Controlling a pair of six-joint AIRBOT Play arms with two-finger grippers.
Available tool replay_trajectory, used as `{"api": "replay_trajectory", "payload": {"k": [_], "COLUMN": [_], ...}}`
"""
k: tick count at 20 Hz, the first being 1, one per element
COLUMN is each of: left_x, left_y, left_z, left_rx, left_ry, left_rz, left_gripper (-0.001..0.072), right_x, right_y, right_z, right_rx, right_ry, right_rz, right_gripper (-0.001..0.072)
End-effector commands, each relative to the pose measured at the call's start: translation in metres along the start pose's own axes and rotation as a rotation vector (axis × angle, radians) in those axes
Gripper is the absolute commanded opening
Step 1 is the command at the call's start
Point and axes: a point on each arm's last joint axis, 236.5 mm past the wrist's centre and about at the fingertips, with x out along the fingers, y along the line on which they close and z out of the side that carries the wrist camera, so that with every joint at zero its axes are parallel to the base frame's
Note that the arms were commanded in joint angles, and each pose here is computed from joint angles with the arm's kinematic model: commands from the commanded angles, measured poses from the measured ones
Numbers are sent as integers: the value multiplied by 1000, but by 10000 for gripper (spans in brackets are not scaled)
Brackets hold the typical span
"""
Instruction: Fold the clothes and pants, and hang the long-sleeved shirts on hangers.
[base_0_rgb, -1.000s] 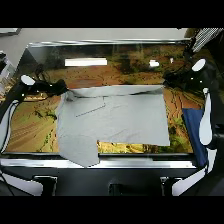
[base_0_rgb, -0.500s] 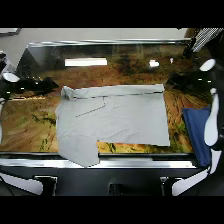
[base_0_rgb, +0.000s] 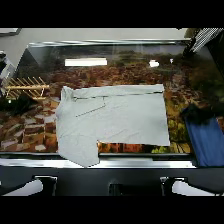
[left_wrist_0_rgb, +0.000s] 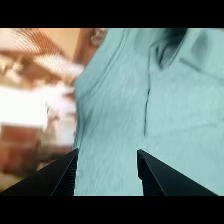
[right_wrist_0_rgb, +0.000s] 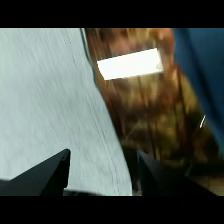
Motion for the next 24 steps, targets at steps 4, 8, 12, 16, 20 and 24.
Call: {"api": "replay_trajectory", "payload": {"k": [4,8,12,16,20,24], "left_x": [0,0,1,1,1,4], "left_y": [16,18,20,22,21,34], "left_z": [-74,-69,-66,-57,-60,-69], "left_rx": [-86,-86,-87,-87,-88,-69], "left_ry": [32,10,-3,-38,-27,-2], "left_rz": [-3,3,8,17,14,56], "left_gripper": [430,430,430,430,431,477], "right_x": [50,59,64,74,79,79], "right_y": [-19,-23,-18,-19,-15,-10], "right_z": [-101,-104,-109,-120,-105,-100], "right_rx": [59,78,102,132,155,153], "right_ry": [118,110,119,135,60,40], "right_rz": [10,9,35,45,72,94], "right_gripper": [472,472,472,472,407,193]}}
